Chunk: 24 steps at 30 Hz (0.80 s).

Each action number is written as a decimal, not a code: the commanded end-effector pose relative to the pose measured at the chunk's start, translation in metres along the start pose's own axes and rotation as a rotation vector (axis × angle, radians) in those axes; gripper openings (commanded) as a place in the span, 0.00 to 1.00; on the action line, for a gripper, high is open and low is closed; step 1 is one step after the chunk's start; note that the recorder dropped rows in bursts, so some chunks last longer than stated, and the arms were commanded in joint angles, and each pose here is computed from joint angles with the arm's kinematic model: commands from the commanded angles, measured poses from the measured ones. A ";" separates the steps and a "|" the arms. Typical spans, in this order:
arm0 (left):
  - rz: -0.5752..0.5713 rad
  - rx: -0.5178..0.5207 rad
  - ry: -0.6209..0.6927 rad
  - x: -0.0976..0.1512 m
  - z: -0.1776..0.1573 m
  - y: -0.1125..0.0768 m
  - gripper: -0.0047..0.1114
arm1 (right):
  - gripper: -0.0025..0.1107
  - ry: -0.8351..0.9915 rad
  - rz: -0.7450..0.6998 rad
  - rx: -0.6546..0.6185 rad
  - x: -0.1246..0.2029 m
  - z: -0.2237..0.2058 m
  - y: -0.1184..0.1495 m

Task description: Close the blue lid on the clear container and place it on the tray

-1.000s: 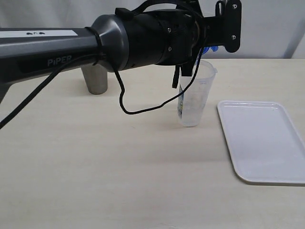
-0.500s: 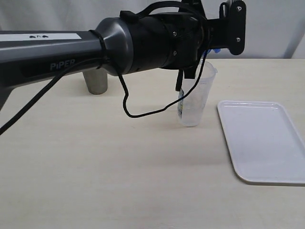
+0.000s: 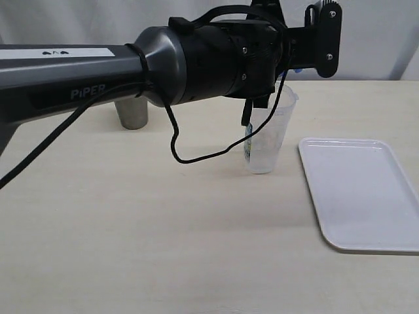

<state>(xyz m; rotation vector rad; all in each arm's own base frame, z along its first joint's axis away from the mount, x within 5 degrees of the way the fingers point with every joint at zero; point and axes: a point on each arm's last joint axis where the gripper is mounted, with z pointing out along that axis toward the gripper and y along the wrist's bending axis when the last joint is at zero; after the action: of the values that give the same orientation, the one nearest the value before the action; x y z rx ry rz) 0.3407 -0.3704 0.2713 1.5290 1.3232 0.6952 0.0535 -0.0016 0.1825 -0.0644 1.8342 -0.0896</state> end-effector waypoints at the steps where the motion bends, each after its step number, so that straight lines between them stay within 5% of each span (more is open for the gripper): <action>1: 0.005 -0.018 0.002 -0.004 -0.004 0.003 0.04 | 0.06 -0.004 -0.004 0.009 0.001 0.000 0.000; 24: -0.015 -0.002 0.023 -0.009 -0.005 -0.006 0.04 | 0.06 -0.004 -0.004 0.009 0.001 0.000 0.000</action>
<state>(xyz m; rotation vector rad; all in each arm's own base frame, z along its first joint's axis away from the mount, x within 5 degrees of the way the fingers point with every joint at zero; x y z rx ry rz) 0.3333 -0.3743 0.2716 1.5266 1.3301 0.7278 0.0535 -0.0016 0.1825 -0.0644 1.8342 -0.0896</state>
